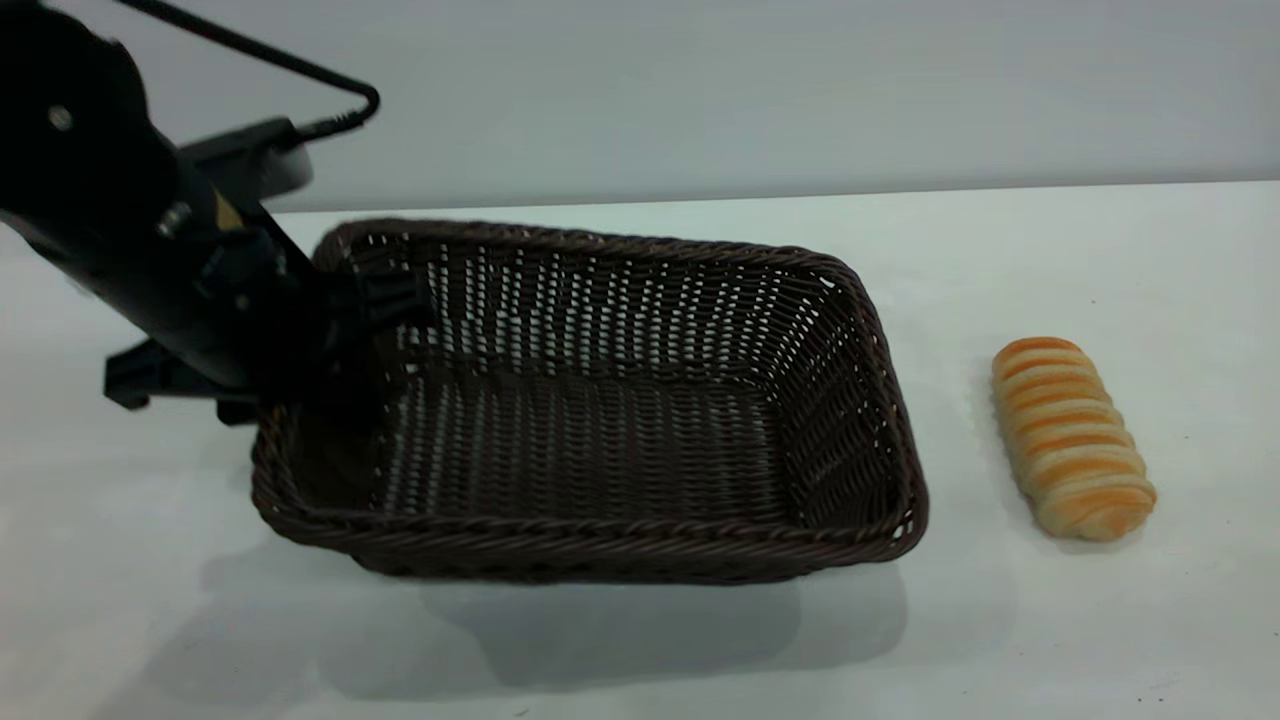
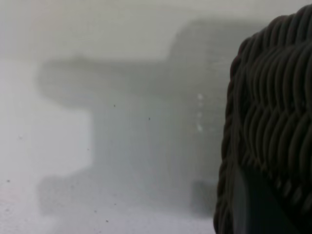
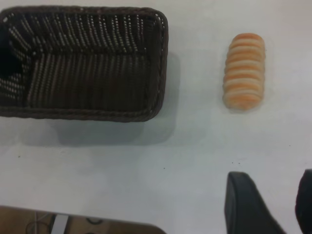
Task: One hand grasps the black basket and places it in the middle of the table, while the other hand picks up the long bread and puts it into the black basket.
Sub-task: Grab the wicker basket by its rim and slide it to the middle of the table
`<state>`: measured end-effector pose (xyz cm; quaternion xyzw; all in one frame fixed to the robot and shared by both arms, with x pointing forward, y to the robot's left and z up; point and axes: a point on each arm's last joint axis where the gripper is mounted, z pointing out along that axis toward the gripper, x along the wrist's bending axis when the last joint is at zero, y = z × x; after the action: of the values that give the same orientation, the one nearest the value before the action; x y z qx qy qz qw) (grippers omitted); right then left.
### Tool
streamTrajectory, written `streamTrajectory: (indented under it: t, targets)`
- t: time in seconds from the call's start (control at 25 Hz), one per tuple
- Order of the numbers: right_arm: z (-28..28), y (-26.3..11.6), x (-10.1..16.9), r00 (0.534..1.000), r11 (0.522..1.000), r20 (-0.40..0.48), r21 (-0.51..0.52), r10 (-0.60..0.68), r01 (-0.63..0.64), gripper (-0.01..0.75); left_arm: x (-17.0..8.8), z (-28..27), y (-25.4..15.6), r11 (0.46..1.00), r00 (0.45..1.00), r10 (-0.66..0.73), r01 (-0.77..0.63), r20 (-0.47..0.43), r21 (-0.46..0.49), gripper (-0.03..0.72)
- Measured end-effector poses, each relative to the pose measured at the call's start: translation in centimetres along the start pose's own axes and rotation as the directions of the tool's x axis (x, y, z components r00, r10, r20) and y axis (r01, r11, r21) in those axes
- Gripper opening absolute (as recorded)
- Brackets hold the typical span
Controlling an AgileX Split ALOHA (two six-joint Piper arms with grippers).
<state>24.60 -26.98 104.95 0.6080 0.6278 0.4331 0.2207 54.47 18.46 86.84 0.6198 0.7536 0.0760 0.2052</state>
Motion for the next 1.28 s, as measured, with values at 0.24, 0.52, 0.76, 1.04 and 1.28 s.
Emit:
streamTrajectory:
  t: [0.24,0.52,0.76,1.04,1.28]
  targets:
    - [0.0,0.0,0.0,1.0,1.0,0.0,0.001,0.0,0.0,0.243,0.3,1.7,-0.7,0.999,1.0,-0.015,0.016,-0.019,0.036,0.223]
    - [0.0,0.0,0.0,1.0,1.0,-0.001,0.003,0.0,0.0,0.243,0.4,2.0,-0.9,0.996,0.996,-0.079,0.081,-0.029,0.046,0.221]
    - [0.0,0.0,0.0,1.0,1.0,-0.001,0.004,0.0,0.0,0.243,0.4,2.0,-0.9,0.982,0.983,-0.18,0.182,-0.036,0.044,0.261]
    - [0.0,-0.1,0.0,1.0,1.0,-0.001,0.007,-0.001,0.001,0.243,0.4,2.0,-0.9,0.965,0.966,-0.257,0.259,-0.036,0.038,0.564]
    - [0.0,-0.1,0.0,1.0,1.0,-0.001,0.007,-0.002,0.002,0.243,0.5,2.0,-1.0,0.956,0.957,-0.285,0.288,-0.054,0.049,0.606]
